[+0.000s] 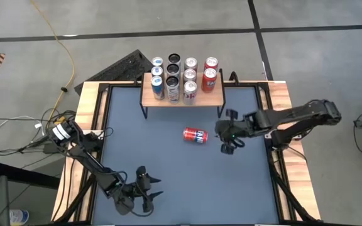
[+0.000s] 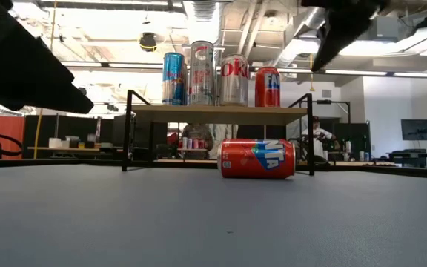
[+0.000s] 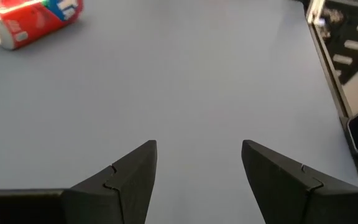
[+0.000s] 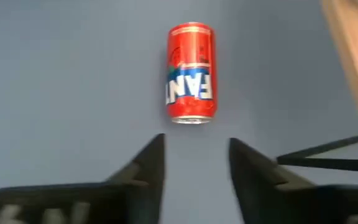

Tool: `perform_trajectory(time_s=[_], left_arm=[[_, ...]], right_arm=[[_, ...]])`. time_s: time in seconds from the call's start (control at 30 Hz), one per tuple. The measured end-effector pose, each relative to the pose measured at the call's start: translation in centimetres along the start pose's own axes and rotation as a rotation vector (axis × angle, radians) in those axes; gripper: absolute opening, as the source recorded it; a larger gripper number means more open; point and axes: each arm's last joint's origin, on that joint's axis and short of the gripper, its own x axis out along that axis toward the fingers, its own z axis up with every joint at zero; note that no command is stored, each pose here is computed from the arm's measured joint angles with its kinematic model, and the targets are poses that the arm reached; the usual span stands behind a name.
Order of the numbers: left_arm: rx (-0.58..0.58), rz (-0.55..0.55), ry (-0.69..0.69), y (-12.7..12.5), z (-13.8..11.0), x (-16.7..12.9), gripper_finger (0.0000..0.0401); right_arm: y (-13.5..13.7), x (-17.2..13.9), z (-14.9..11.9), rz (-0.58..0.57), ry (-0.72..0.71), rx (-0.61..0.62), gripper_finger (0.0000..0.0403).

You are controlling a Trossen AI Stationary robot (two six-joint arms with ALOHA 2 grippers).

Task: Place canned beverage on shelf
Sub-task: Put the orange soda can on the shelf aligned with the other orange soda can

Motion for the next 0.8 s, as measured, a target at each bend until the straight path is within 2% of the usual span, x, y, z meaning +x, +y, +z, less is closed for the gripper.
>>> perform_trajectory(time_s=[0.2, 0.33, 0.5, 0.8], left_arm=[[0.007, -0.058, 0.062, 0.6, 0.6, 1.2, 0.0225], [0.003, -0.097, 0.075, 0.7, 1.1, 1.8, 0.0225], [0.028, -0.090, 0.079, 1.0, 1.2, 2.0, 0.0225], [0.050, -0.085, 0.073, 1.0, 1.2, 2.0, 0.0225]], right_arm=[[2.1, 1.7, 0.1, 0.027, 0.034, -0.004, 0.0257], [2.5, 4.4, 1.1, 0.035, 0.037, -0.015, 0.0317], [1.3, 8.5, 1.9, -0.003, 0.153, 0.001, 0.0341], [-1.2, 14.3, 2.9, 0.038, 0.308, 0.036, 0.0341]])
